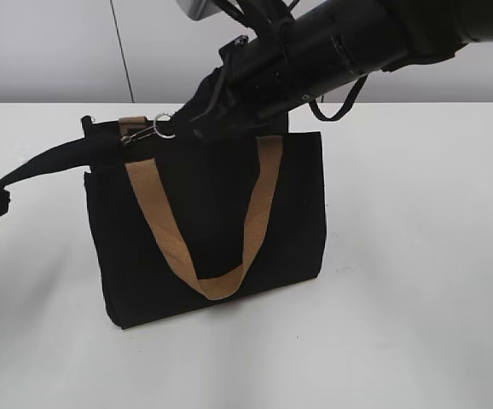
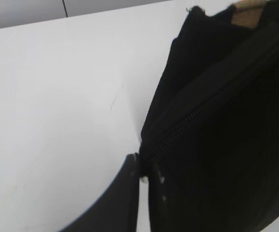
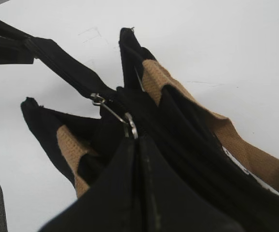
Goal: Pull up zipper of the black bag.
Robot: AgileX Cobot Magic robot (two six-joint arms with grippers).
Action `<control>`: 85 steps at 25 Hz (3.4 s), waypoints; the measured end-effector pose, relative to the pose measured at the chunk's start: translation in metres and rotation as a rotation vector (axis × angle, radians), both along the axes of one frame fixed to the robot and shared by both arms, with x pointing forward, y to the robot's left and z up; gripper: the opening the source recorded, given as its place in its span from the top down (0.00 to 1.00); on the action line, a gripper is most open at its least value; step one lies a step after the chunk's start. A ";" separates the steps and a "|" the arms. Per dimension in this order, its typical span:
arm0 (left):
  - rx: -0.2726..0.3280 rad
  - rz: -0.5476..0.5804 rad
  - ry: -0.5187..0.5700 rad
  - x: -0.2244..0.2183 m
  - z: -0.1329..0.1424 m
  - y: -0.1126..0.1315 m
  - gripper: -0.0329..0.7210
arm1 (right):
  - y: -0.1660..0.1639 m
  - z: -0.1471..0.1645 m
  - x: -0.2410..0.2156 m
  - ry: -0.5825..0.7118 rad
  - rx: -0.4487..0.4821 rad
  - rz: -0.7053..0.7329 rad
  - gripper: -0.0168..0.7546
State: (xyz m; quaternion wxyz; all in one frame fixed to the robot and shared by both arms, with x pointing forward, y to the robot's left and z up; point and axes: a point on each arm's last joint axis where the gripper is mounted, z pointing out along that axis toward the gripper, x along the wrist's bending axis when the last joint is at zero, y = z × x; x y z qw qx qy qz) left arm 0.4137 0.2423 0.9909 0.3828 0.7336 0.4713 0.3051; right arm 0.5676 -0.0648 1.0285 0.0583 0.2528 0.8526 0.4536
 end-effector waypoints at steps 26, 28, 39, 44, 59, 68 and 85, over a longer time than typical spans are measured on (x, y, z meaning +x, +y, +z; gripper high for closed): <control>-0.078 0.000 -0.239 -0.030 0.044 0.010 0.94 | 0.001 0.001 -0.001 0.015 0.020 -0.004 0.98; -0.075 0.000 -0.229 -0.031 0.043 0.010 0.94 | 0.001 0.001 -0.001 0.015 0.020 -0.004 0.98; -0.063 0.005 -0.168 -0.033 0.038 0.011 0.94 | 0.000 -0.001 -0.001 -0.004 -0.015 0.014 0.98; -0.055 0.005 -0.147 -0.033 0.036 0.011 0.94 | 0.000 -0.001 -0.001 -0.005 -0.017 0.015 0.98; -0.048 0.005 -0.126 -0.034 0.034 0.012 0.94 | -0.020 -0.001 0.012 0.008 -0.018 -0.049 0.98; -0.047 0.005 -0.126 -0.034 0.034 0.012 0.94 | -0.046 -0.002 0.025 0.027 -0.017 -0.103 0.98; -0.042 0.005 -0.110 -0.035 0.033 0.012 0.94 | -0.097 -0.003 0.040 0.102 -0.001 -0.157 0.98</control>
